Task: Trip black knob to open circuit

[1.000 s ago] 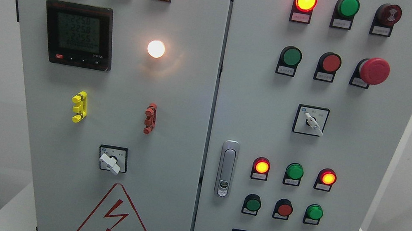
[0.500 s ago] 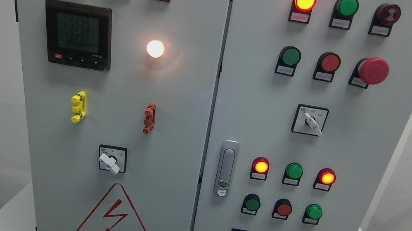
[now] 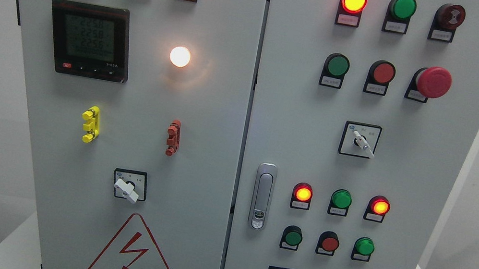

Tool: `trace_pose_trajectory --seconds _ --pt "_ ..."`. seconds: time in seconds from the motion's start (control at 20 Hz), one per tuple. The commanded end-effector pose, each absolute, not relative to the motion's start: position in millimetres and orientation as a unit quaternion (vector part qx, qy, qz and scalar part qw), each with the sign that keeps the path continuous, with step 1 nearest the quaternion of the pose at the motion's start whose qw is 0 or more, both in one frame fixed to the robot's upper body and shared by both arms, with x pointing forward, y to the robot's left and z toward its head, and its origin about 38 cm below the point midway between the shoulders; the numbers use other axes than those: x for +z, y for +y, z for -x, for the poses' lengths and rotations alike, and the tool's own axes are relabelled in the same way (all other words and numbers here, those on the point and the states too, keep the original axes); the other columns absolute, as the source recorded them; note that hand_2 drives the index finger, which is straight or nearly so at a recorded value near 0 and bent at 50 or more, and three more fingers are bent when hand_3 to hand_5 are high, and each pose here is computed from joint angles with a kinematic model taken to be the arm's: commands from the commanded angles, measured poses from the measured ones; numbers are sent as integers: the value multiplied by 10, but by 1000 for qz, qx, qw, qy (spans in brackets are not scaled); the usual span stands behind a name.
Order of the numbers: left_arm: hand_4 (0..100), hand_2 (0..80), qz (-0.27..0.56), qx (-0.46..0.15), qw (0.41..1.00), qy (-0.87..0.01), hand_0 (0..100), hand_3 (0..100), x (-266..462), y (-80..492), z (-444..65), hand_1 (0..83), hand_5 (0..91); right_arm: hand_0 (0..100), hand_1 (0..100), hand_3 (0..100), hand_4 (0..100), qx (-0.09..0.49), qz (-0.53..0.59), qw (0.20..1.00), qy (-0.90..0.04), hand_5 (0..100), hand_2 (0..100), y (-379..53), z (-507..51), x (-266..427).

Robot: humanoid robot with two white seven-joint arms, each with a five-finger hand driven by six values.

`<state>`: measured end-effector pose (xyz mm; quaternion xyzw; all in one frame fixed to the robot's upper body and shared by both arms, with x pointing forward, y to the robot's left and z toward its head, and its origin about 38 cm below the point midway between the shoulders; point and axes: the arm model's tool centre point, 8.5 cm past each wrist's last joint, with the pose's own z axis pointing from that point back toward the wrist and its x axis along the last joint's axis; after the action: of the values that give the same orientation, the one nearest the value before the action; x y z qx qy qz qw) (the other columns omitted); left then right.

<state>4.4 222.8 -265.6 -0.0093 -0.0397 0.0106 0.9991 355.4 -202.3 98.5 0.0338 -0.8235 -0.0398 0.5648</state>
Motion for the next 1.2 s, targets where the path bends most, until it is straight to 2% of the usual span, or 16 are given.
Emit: trace_pose_trajectory --seconds 0.0,1.15 --pt "0 0 10 12 999 -41 120 0 -2656 2218 -61 389 0 1000 906 1000 915 -23 -52 534 -843 850 0 -1896 -3597 1217" --pt "0 0 10 12 999 -42 120 0 -2655 2219 -62 389 0 1000 902 1000 913 -16 -60 529 -846 848 0 -1830 -3622 1262"
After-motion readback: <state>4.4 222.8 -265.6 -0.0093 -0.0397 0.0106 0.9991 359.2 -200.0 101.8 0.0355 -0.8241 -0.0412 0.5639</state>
